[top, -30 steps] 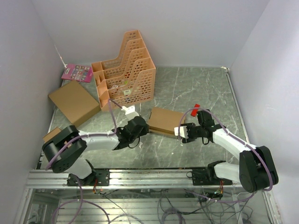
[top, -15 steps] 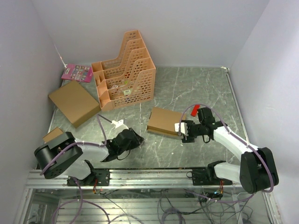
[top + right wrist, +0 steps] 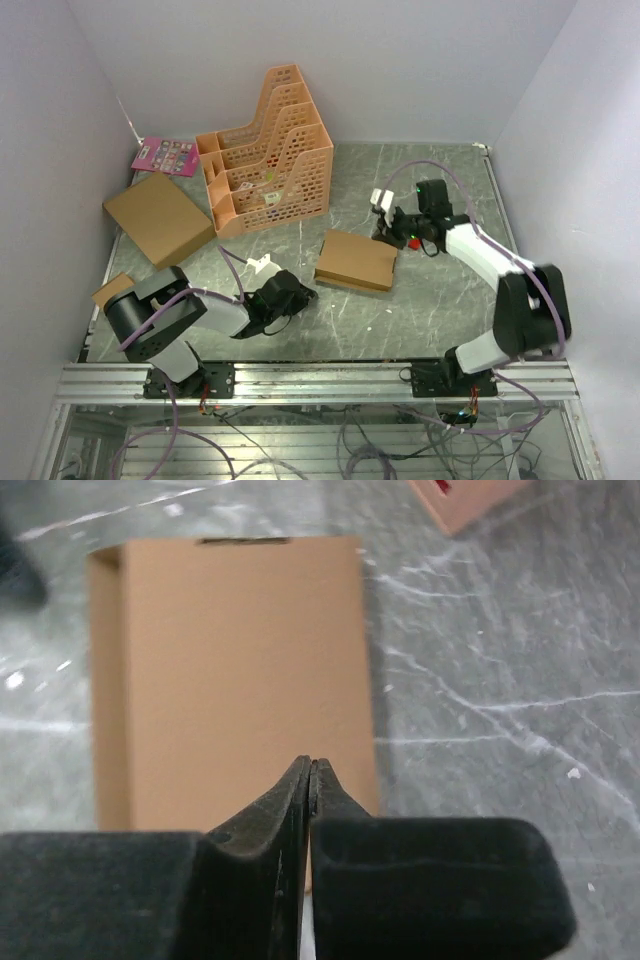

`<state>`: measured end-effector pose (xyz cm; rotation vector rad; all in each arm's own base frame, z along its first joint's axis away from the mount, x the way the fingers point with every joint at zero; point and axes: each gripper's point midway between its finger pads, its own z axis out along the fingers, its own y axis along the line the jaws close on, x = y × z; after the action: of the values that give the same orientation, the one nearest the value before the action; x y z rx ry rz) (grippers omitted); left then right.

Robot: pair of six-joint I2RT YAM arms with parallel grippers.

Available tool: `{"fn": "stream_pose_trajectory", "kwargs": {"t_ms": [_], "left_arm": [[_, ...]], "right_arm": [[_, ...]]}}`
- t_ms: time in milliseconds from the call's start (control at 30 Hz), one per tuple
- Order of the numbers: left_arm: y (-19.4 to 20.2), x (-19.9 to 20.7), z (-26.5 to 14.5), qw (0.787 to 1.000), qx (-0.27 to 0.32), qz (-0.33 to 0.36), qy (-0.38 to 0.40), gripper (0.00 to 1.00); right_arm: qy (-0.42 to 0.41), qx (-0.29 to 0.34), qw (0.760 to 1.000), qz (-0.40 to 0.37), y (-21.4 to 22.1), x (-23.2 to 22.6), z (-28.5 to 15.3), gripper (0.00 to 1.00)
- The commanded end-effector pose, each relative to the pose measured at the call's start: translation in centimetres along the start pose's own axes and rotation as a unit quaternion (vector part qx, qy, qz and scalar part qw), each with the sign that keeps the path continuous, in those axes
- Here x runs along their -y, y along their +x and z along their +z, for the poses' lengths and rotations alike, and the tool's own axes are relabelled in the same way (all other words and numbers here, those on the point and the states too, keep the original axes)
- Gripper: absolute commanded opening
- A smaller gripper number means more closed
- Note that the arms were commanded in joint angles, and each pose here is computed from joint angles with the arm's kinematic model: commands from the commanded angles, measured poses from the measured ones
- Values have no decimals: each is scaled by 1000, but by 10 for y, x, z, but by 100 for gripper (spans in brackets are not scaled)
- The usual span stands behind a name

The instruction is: Fold the paper box

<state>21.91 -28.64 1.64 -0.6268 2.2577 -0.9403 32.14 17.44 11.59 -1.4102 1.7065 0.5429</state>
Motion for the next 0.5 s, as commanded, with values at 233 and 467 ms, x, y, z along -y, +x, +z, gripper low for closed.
{"fn": "stream_pose_trajectory", "kwargs": {"t_ms": [233,467], "left_arm": [[6,-13,25,999,10,-23,-35,11],[-10,-30,33,997,30,0,-69,11]], "right_arm": [[25,-56,994,91,31,66,90,0],[-89,-58,991,83,44,21,110,0]]}}
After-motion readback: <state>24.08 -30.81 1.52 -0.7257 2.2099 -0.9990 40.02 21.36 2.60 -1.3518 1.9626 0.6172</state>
